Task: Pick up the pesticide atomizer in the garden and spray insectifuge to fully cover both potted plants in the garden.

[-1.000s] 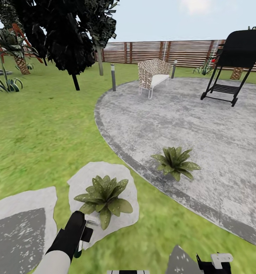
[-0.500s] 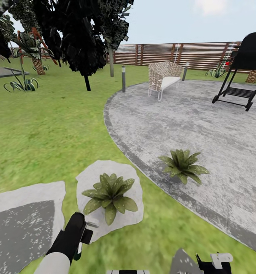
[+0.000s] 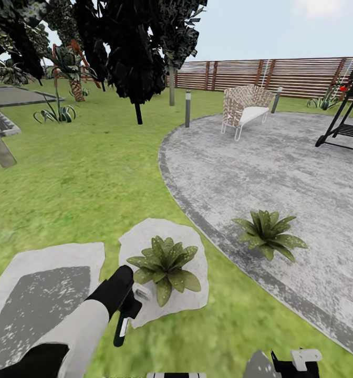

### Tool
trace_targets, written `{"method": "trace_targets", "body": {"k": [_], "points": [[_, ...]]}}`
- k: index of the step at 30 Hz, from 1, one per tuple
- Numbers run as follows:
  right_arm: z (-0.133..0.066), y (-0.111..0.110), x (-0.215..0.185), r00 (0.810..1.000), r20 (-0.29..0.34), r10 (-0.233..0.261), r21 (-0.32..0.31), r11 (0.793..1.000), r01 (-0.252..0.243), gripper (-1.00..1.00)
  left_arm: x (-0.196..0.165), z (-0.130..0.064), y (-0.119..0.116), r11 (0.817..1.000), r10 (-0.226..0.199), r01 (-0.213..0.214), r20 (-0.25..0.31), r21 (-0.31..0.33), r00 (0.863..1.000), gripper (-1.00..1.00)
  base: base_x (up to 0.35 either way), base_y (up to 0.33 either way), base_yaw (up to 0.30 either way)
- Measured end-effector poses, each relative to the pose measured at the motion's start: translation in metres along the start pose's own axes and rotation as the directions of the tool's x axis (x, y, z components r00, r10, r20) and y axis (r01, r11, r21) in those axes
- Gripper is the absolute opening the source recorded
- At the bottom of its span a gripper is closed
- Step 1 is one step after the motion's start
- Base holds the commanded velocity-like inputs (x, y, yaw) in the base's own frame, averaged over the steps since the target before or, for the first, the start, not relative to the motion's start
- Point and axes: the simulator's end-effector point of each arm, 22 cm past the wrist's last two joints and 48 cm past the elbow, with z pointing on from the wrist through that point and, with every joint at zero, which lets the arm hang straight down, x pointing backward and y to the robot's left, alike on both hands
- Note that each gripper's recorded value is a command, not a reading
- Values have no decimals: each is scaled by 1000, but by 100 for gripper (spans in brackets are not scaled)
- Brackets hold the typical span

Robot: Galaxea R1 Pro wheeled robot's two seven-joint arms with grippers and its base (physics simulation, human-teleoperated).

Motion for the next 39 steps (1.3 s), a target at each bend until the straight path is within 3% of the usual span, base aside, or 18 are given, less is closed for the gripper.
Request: {"method": "trace_targets", "body": {"k": [10,17,29,33,39], "points": [[0,-1,0,1000,1,-2,2,1000,2,100,-1,-4,16,1000,-6,6,-5,-20,1000,-100,-115,-174,2],[0,-1,-1,1000,2,-2,1,1000,2,100,1,-4,22,1000,-10,10,-6,-28,1000,-100,-271,-77,231],[0,-1,-1,1000,3,-2,2,1000,2,100,-3,-8,24,999,-14,14,2,-28,1000,-100,84,-255,49],[0,-1,-1,1000,2,-1,2,1000,1,100,-30,-33,37,999,-15,17,47,-48,999,-100,220,-215,206],[0,-1,0,1000,2,-1,2,1000,1,100,-42,-44,42,998,-14,17,66,-54,998,-100,36,-287,274]]}}
